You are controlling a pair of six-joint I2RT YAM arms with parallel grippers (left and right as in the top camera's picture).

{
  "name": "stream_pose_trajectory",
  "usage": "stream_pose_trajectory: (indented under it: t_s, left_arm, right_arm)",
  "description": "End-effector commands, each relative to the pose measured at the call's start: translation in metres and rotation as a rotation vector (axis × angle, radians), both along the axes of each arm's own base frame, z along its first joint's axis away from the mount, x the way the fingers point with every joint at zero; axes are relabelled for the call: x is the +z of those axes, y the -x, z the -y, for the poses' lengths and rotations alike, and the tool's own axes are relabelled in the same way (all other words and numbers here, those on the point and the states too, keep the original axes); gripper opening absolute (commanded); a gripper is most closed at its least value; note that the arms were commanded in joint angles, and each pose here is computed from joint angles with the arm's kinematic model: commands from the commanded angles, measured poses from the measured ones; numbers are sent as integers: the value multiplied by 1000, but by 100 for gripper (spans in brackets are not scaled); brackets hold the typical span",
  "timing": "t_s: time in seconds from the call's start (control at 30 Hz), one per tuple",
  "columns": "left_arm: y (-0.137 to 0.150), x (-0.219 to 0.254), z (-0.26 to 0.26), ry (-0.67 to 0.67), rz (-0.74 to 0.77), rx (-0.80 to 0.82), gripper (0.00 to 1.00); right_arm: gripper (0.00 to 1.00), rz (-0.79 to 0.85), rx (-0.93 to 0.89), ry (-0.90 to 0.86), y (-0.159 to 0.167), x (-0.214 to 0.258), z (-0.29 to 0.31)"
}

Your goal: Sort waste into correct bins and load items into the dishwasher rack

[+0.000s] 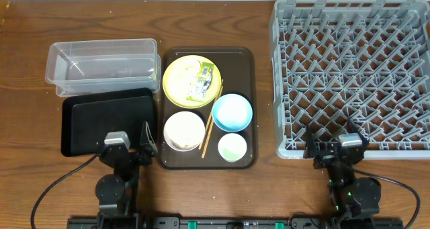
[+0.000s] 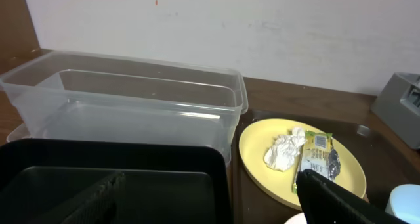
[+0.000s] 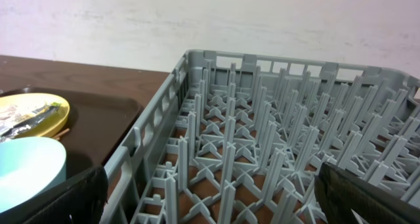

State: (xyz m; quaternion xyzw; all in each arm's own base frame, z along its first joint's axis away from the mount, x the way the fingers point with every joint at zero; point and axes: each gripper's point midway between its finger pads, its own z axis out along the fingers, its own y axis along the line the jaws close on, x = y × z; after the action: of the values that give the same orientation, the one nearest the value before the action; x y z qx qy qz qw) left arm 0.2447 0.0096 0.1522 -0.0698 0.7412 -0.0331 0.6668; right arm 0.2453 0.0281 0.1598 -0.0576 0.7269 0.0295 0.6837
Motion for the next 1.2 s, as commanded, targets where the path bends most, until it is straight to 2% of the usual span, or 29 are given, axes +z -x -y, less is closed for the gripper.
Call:
stream_pose_trajectory:
  t_s: [0.0, 0.23, 0.4, 0.63, 0.77, 0.87, 1.0, 1.17]
  left_arm:
    - [2, -9, -4, 3, -52, 23, 84]
    - [0, 9, -4, 5, -179, 23, 84]
    - [-15, 21, -4, 8, -355, 20, 84]
    - [-42, 33, 20, 52, -684, -120, 84]
    - [-44, 37, 20, 72, -886, -121, 84]
    - [-42, 32, 20, 81, -974, -120, 84]
    - [-43, 25, 26, 104, -1005, -148, 84]
    - [-68, 38, 27, 95, -889, -157, 84]
  right_arm:
    - [99, 31, 5, 5, 1, 12, -1]
    - [99, 50, -77, 8, 1, 42, 13]
    - [99, -19, -98, 18, -10, 59, 16]
    - [99, -257, -89, 52, -42, 63, 11]
    - [99, -429, -38, 63, -59, 59, 1]
    - [99, -520, -11, 66, -67, 55, -5]
    - [99, -573, 63, 45, -76, 50, -19]
    - [99, -561, 64, 35, -81, 52, -20]
